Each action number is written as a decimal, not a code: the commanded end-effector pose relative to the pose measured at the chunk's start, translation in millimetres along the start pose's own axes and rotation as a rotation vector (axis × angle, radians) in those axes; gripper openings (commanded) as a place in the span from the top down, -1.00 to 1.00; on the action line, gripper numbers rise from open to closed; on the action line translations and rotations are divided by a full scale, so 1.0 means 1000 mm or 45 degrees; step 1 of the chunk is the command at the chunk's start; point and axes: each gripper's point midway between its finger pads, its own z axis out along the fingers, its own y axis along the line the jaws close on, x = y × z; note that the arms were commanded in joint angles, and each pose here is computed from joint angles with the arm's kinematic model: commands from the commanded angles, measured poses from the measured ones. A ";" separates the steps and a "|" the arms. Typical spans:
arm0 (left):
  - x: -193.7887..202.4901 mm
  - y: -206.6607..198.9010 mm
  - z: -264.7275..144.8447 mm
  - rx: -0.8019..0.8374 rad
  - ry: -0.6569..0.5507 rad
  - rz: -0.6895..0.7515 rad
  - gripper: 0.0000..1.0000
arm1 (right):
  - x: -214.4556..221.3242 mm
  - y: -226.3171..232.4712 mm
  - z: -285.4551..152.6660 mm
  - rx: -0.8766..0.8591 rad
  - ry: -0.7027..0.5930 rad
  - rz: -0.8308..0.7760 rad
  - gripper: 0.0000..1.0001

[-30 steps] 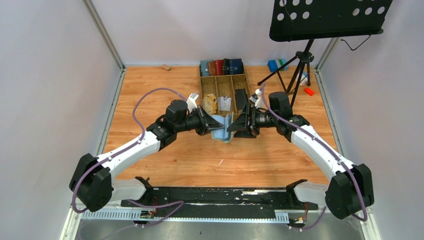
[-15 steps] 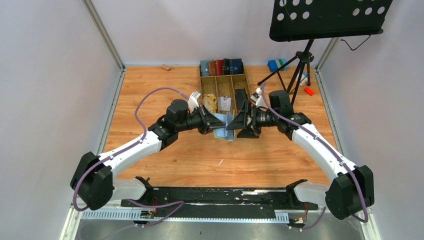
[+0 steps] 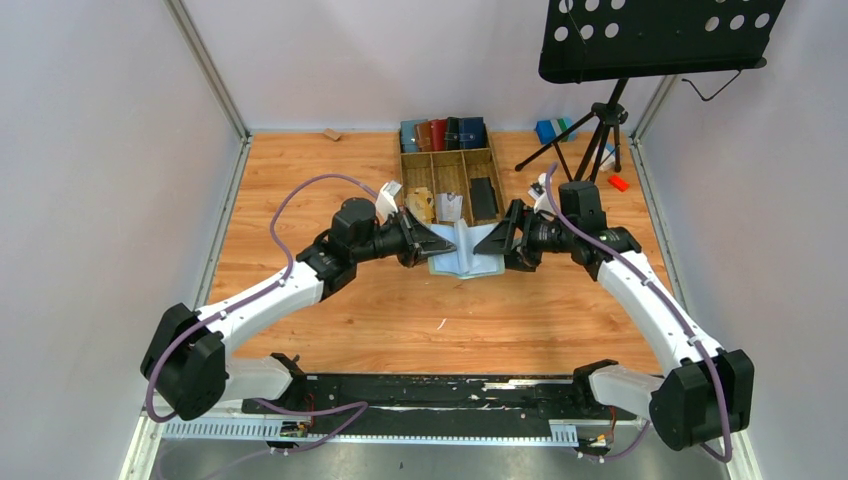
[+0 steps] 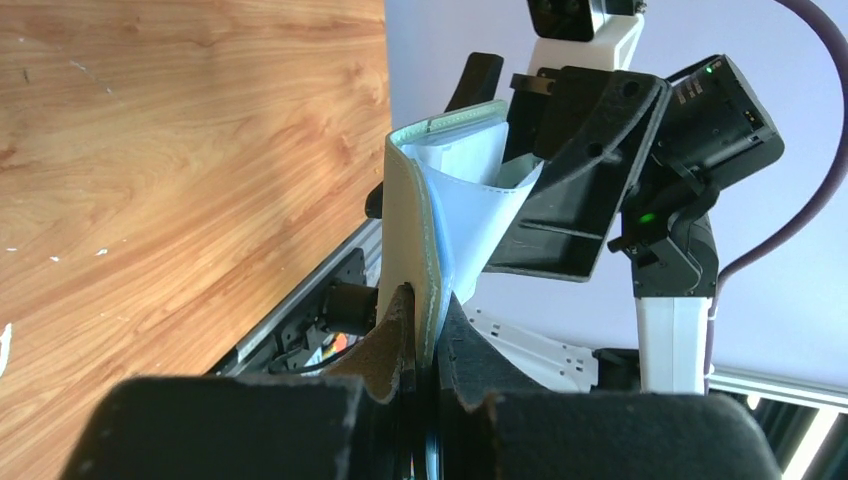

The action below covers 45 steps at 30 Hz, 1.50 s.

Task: Take the credit cards out of the card holder
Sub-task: Remove the credit card from the card holder.

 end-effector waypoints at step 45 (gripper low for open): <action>0.000 -0.020 -0.010 0.082 -0.035 0.028 1.00 | -0.017 -0.017 -0.037 0.072 -0.202 -0.039 -0.18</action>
